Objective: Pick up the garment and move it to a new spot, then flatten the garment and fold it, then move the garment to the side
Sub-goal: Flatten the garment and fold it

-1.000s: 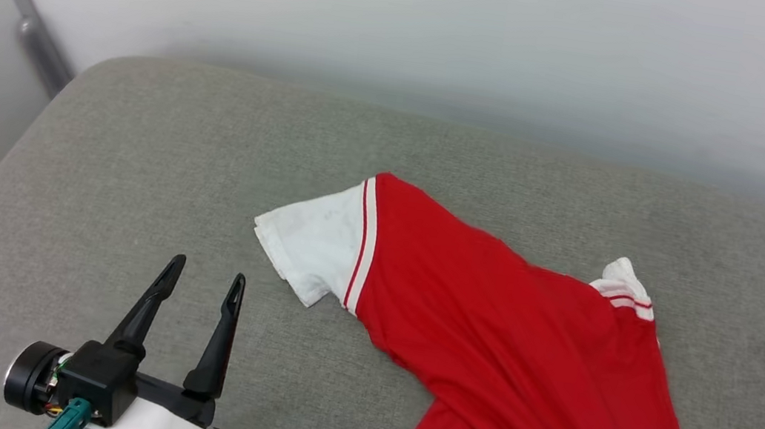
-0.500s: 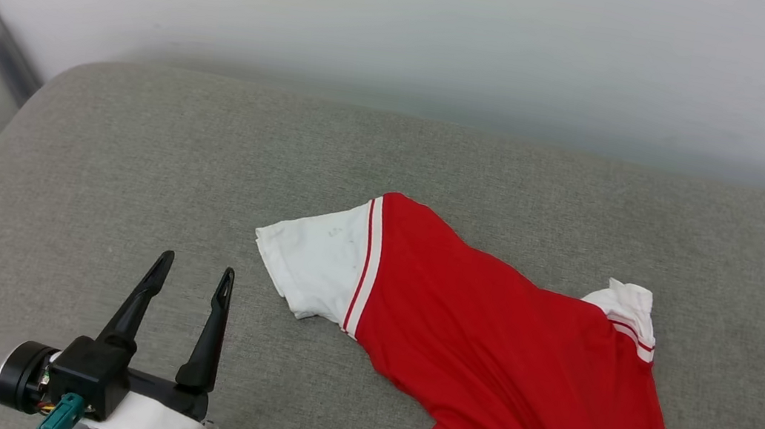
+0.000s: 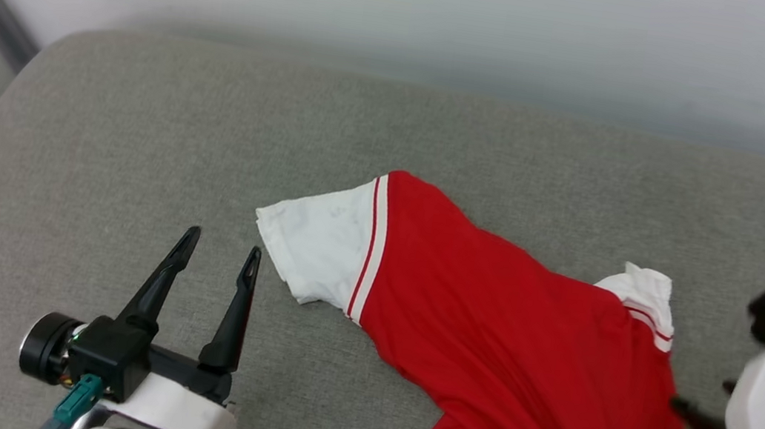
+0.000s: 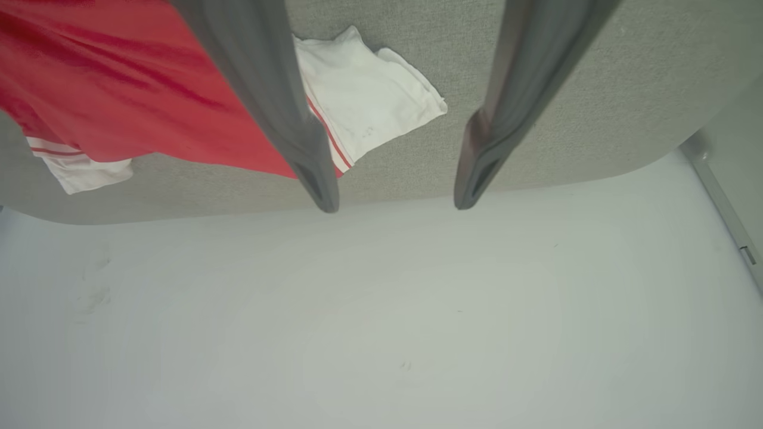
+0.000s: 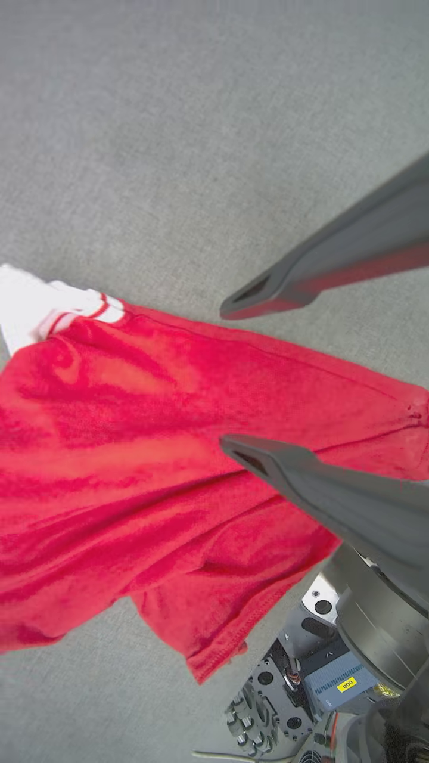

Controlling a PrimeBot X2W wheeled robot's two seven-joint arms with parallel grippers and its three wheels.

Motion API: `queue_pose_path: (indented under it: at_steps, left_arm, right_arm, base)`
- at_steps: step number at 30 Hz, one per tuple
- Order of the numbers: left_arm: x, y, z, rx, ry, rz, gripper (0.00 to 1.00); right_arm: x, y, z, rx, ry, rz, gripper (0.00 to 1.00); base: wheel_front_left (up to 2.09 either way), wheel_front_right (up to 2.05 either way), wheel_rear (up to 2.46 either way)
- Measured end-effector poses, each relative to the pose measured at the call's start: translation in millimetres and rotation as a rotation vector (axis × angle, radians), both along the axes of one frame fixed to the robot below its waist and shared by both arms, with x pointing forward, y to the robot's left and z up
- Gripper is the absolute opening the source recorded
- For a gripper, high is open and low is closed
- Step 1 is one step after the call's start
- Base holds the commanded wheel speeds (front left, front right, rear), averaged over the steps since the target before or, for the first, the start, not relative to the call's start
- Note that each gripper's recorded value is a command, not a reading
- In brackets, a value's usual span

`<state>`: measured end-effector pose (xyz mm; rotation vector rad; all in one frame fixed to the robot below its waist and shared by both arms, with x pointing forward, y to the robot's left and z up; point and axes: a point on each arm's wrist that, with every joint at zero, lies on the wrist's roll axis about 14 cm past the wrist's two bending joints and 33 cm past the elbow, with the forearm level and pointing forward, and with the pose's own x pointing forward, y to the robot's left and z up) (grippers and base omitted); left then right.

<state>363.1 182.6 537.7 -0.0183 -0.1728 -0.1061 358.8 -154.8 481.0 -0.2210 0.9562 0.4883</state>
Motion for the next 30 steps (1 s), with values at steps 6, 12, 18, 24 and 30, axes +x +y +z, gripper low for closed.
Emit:
queue_pose_path:
  at_steps: [6, 12, 18, 24, 30]
  left_arm:
    - [12.3, 0.2, -3.5, -0.002, 0.011, 0.005, 1.00]
    - [12.6, 16.7, -11.5, 0.001, 0.042, 0.062, 1.00]
    - [6.0, 32.8, -23.1, 0.003, 0.086, 0.127, 1.00]
    - [3.4, 40.0, -29.1, 0.007, 0.109, 0.155, 1.00]
    - [2.6, 43.4, -31.5, 0.008, 0.117, 0.167, 1.00]
  right_arm:
    - [70.7, 8.0, 6.4, -0.081, 0.007, -0.014, 1.00]
    - [113.7, 15.1, -23.4, -0.178, 0.118, -0.026, 1.00]
    - [126.0, 21.9, -70.9, -0.248, 0.257, -0.013, 1.00]
    - [125.3, 22.9, -95.6, -0.277, 0.320, -0.005, 0.73]
    - [127.2, 35.8, -98.3, -0.195, 0.307, -0.010, 0.00]
  base:
    - [0.00, 0.00, 0.00]
    - [0.00, 0.00, 0.00]
    - [0.00, 0.00, 0.00]
    - [0.00, 0.00, 0.00]
    - [0.00, 0.00, 0.00]
